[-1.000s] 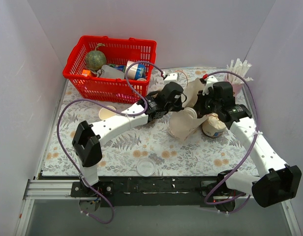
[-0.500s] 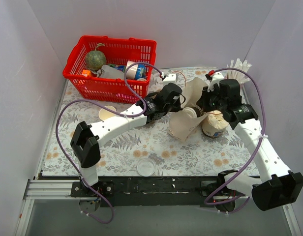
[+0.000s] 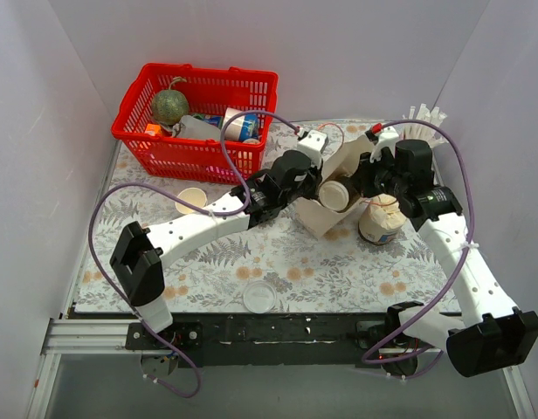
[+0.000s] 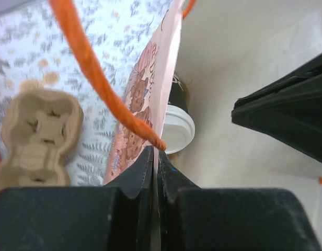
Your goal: Pack the takeout coffee
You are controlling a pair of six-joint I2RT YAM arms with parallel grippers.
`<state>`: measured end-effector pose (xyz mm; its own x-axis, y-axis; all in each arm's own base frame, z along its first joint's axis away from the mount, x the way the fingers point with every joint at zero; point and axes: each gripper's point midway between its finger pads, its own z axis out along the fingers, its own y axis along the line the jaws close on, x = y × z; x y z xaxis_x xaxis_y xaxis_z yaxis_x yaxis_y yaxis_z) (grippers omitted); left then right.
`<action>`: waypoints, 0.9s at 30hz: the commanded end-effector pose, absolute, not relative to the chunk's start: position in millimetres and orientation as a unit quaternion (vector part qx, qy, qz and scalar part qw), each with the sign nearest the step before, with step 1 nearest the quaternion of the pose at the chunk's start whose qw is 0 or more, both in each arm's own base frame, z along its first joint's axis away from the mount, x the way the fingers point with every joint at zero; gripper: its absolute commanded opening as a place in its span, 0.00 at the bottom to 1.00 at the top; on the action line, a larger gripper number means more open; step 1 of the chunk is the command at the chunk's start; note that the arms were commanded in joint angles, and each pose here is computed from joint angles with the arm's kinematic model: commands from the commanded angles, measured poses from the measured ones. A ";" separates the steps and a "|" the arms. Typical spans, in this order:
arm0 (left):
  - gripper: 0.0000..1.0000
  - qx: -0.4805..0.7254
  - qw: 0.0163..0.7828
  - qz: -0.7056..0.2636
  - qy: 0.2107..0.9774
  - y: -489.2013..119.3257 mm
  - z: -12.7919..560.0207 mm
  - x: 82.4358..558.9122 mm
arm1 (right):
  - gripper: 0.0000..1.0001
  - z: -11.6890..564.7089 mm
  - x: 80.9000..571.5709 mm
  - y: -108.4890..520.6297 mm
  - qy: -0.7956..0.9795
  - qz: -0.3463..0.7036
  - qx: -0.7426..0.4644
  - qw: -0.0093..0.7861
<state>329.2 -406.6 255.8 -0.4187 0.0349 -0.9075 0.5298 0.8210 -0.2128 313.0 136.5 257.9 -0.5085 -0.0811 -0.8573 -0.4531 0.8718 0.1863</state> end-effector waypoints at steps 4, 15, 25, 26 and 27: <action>0.00 0.267 0.657 -0.242 0.663 -416.6 357.7 342.3 | 0.44 300.9 325.6 128.8 0.791 0.171 -0.169 0.563; 0.00 0.277 0.718 -0.137 0.623 -435.3 325.6 336.1 | 0.56 316.9 362.0 90.9 0.701 0.089 -0.069 0.704; 0.00 0.231 0.713 -0.113 0.653 -440.3 286.6 330.6 | 0.61 249.8 345.5 88.6 0.739 0.108 -0.041 0.664; 0.00 0.246 0.696 -0.124 0.663 -444.8 279.8 326.4 | 0.61 245.8 344.1 92.7 0.741 0.116 -0.049 0.659; 0.00 0.237 0.689 -0.145 0.669 -448.3 281.0 324.3 | 0.61 237.7 341.6 99.2 0.750 0.131 -0.061 0.646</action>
